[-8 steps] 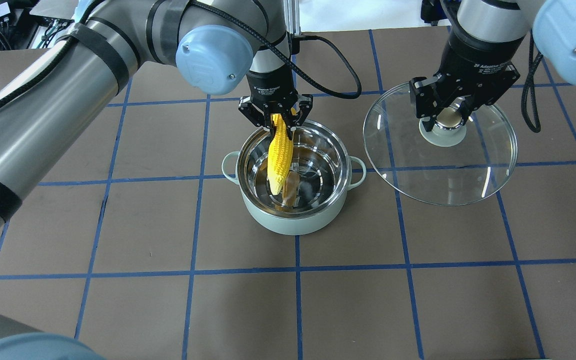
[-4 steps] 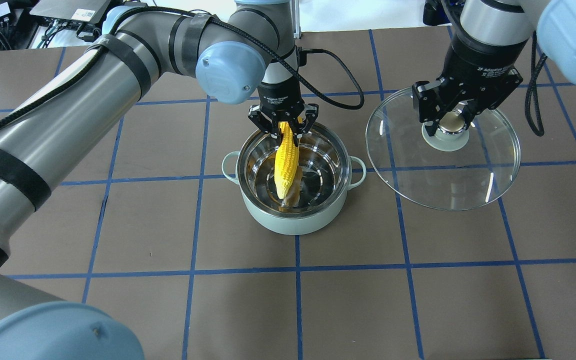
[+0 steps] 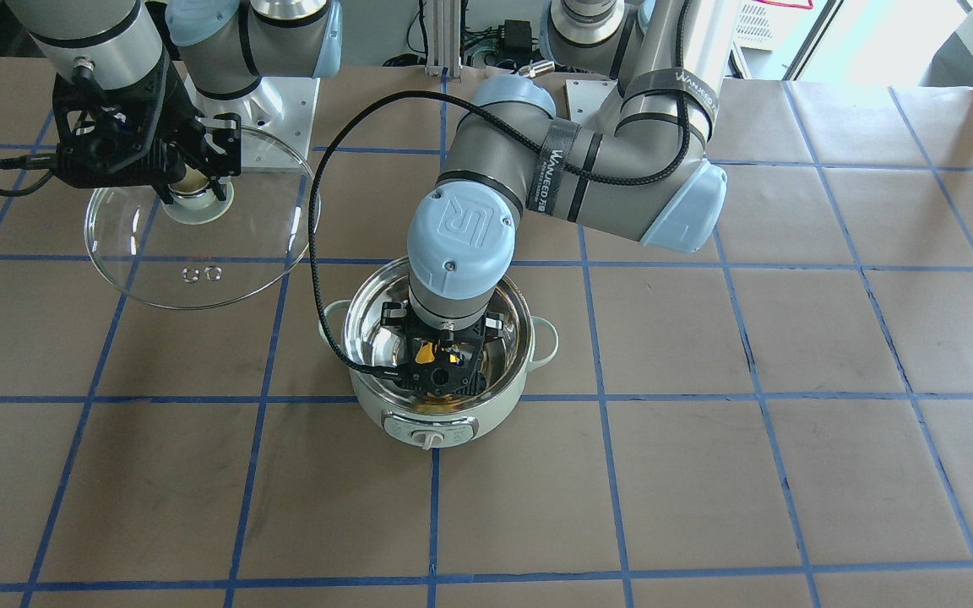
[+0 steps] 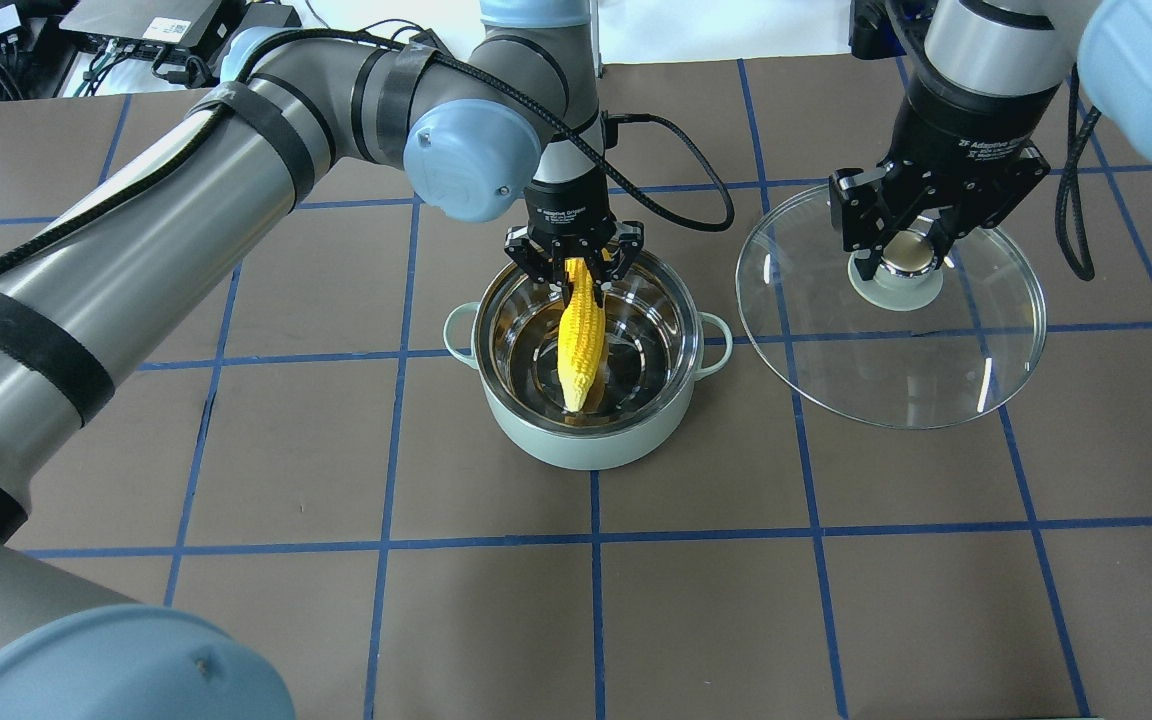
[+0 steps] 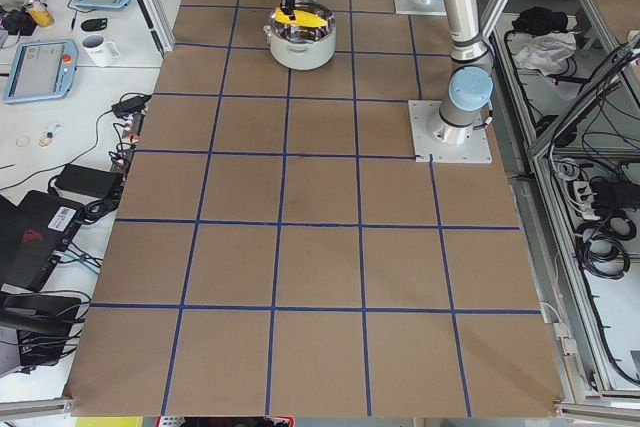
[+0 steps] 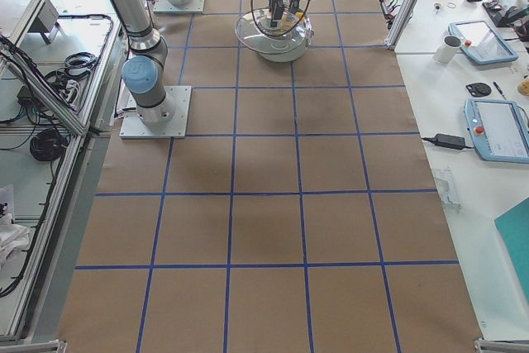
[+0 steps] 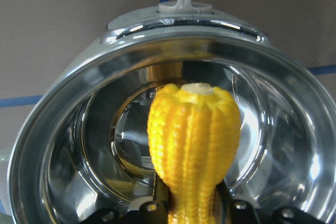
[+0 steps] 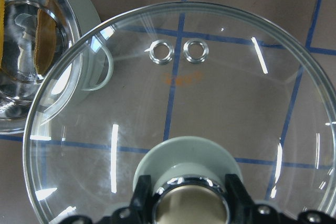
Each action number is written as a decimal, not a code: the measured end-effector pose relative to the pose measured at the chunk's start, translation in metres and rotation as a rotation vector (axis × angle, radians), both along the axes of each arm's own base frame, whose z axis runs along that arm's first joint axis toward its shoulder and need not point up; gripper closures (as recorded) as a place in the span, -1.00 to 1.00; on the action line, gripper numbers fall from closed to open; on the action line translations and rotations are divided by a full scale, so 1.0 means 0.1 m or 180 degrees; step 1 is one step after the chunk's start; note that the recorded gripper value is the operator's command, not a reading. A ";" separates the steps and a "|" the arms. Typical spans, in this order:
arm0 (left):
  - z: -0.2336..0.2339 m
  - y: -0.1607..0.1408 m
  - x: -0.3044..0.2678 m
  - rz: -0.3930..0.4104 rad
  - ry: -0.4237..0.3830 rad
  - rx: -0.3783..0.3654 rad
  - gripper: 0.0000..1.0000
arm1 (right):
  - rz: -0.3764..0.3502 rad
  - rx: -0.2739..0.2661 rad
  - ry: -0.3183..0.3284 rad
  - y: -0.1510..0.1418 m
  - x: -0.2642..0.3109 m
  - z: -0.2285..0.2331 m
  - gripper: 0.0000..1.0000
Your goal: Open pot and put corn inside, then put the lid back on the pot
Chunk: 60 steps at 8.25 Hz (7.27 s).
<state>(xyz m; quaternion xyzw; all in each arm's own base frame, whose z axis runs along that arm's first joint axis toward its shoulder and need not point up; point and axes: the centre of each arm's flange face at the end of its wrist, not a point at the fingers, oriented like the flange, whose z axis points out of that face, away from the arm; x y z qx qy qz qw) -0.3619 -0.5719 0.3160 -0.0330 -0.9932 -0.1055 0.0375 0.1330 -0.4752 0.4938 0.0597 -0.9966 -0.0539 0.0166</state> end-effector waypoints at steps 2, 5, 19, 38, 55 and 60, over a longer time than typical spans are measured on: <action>-0.08 0.02 0.01 0.0069 -0.0015 -0.0005 0.35 | 0.0019 0.0009 0.0005 -0.01 -0.02 -0.01 0.14; -0.17 0.05 0.02 0.0094 -0.0031 0.0001 -0.44 | 0.0080 0.0054 -0.0001 -0.01 -0.04 -0.05 0.13; 1.03 -0.10 1.13 0.0124 0.0137 -0.0546 -1.00 | -0.0187 0.0047 0.0168 -0.02 -0.03 -0.10 0.13; 1.85 0.23 1.99 0.0041 -0.0083 -0.0948 -1.00 | -0.0494 -0.0234 -0.0242 -0.29 2.28 -1.36 0.12; 1.88 0.36 2.21 0.0147 -0.0350 -0.0958 -1.00 | -0.0482 -0.0319 -0.0241 -0.39 2.30 -1.47 0.08; 1.89 0.37 2.21 0.0147 -0.0352 -0.0963 -1.00 | -0.0492 -0.0327 -0.0242 -0.40 2.30 -1.48 -0.24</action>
